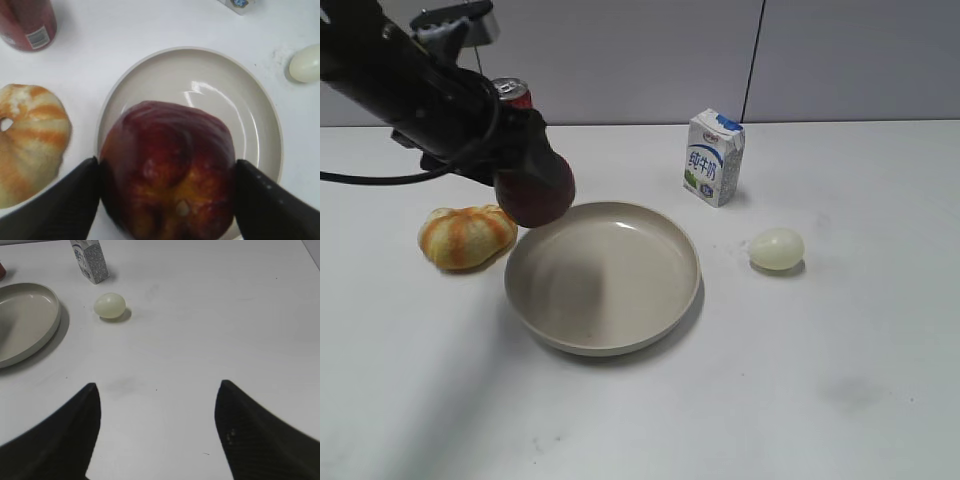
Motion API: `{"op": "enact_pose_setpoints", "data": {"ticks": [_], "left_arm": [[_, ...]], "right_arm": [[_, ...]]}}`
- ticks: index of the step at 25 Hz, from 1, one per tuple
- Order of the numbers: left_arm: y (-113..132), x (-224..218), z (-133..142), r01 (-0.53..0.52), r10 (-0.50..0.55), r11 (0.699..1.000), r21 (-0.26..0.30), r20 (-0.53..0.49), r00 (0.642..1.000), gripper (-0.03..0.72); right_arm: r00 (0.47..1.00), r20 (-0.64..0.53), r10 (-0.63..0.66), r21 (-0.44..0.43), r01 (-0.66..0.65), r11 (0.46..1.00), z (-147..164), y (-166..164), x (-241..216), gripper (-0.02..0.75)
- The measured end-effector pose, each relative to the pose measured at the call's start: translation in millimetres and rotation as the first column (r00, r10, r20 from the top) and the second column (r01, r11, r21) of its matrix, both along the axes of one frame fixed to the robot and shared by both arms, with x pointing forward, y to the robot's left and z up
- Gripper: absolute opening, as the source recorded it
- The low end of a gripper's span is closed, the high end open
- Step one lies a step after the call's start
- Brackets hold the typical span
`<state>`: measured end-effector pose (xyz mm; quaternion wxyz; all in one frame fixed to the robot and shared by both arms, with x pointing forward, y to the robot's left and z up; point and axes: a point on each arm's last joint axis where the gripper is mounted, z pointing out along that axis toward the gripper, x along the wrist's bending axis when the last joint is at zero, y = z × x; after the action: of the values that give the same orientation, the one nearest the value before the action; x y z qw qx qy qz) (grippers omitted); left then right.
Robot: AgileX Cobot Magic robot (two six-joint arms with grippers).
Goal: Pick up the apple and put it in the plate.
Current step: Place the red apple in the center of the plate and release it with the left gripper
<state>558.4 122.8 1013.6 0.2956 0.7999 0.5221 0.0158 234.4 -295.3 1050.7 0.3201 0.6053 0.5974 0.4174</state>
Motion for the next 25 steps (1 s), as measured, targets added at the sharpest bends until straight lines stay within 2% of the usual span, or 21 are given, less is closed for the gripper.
{"op": "enact_pose_setpoints", "data": {"ticks": [8,14,19,22,25], "left_arm": [[-44.4,3.2,-61.9,0.072,-0.067,0.996,0.049,-0.08,0.995,0.596],[-59.5,6.8,-84.6,0.132,-0.123,0.986,0.102,-0.097,0.988,0.643],[-61.1,11.6,-73.8,0.167,-0.16,0.978,0.128,-0.064,0.985,0.688],[-62.8,14.4,-47.0,0.195,-0.192,0.973,0.128,-0.033,0.981,0.692],[-57.4,14.0,-7.1,0.231,-0.232,0.962,0.143,-0.011,0.973,0.692]], "right_arm": [[1.0,0.0,0.0,0.0,0.0,1.0,0.0,0.0,0.0,0.571],[1.0,0.0,0.0,0.0,0.0,1.0,0.0,0.0,0.0,0.571],[1.0,0.0,0.0,0.0,0.0,1.0,0.0,0.0,0.0,0.571],[1.0,0.0,0.0,0.0,0.0,1.0,0.0,0.0,0.0,0.571],[1.0,0.0,0.0,0.0,0.0,1.0,0.0,0.0,0.0,0.571]]}}
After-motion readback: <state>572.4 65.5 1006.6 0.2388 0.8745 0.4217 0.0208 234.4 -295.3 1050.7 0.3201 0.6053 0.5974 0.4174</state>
